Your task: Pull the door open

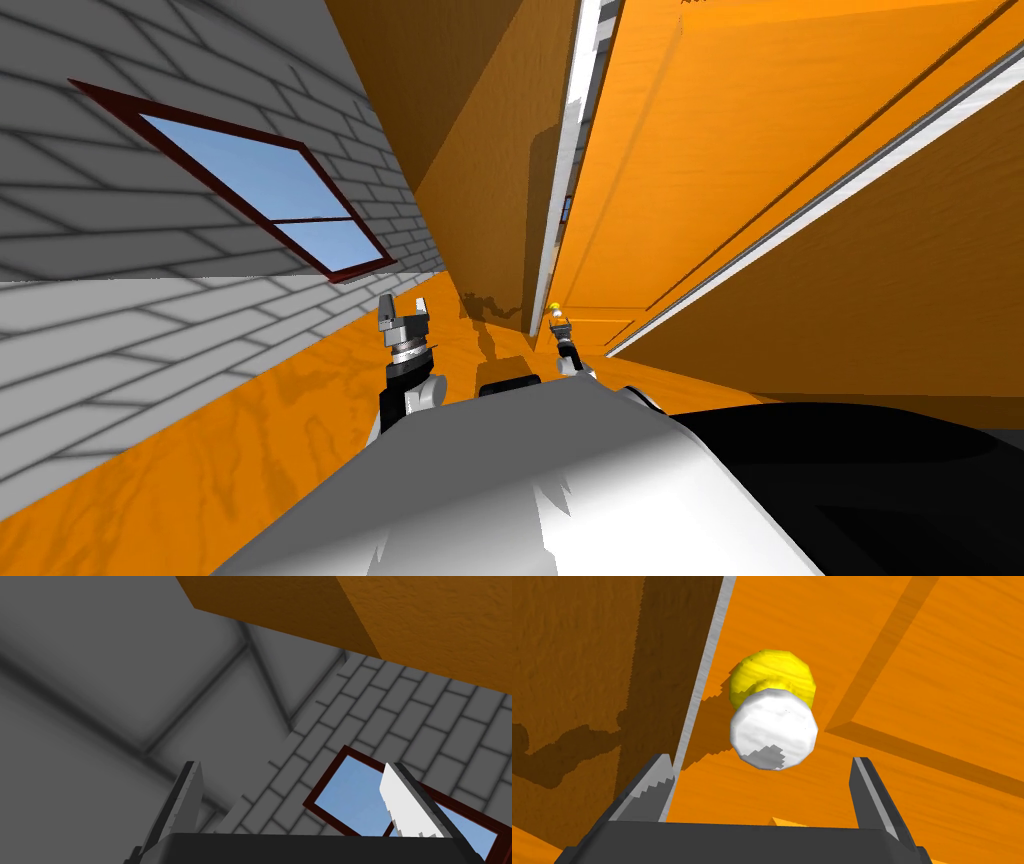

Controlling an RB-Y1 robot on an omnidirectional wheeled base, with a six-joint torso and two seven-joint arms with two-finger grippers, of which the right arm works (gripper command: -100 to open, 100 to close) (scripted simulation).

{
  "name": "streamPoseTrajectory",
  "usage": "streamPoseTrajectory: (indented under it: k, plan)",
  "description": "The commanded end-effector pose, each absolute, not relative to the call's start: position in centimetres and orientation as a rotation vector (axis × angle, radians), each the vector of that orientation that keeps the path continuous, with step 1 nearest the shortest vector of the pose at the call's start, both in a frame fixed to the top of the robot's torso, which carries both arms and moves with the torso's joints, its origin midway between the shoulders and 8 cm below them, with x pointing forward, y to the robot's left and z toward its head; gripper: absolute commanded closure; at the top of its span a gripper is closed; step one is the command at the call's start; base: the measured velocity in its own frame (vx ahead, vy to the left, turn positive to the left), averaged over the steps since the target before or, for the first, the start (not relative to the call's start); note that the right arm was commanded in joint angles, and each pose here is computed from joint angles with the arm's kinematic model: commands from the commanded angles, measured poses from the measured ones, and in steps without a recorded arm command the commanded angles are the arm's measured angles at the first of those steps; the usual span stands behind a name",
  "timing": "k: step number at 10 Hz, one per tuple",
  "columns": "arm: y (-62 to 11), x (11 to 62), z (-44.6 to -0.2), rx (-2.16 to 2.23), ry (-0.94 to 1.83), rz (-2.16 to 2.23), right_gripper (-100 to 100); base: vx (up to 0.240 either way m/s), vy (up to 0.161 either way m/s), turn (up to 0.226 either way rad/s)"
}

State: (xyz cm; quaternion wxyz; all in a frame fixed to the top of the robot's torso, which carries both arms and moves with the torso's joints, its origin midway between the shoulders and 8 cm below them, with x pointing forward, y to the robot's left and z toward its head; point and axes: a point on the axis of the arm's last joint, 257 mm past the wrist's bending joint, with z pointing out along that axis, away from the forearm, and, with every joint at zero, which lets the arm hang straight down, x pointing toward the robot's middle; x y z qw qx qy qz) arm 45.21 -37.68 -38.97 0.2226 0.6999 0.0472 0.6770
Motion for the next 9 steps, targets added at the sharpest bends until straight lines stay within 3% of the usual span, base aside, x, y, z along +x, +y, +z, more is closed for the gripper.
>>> streamPoseTrajectory:
  k: [1,9]
  plan:
    - [-37.4,45.3,-39.0,1.963,0.061,1.909,-100,-0.062,-0.025,0.046]
    - [-36.2,45.7,-39.1,2.058,-0.213,2.048,-100,-0.068,-0.024,0.032]
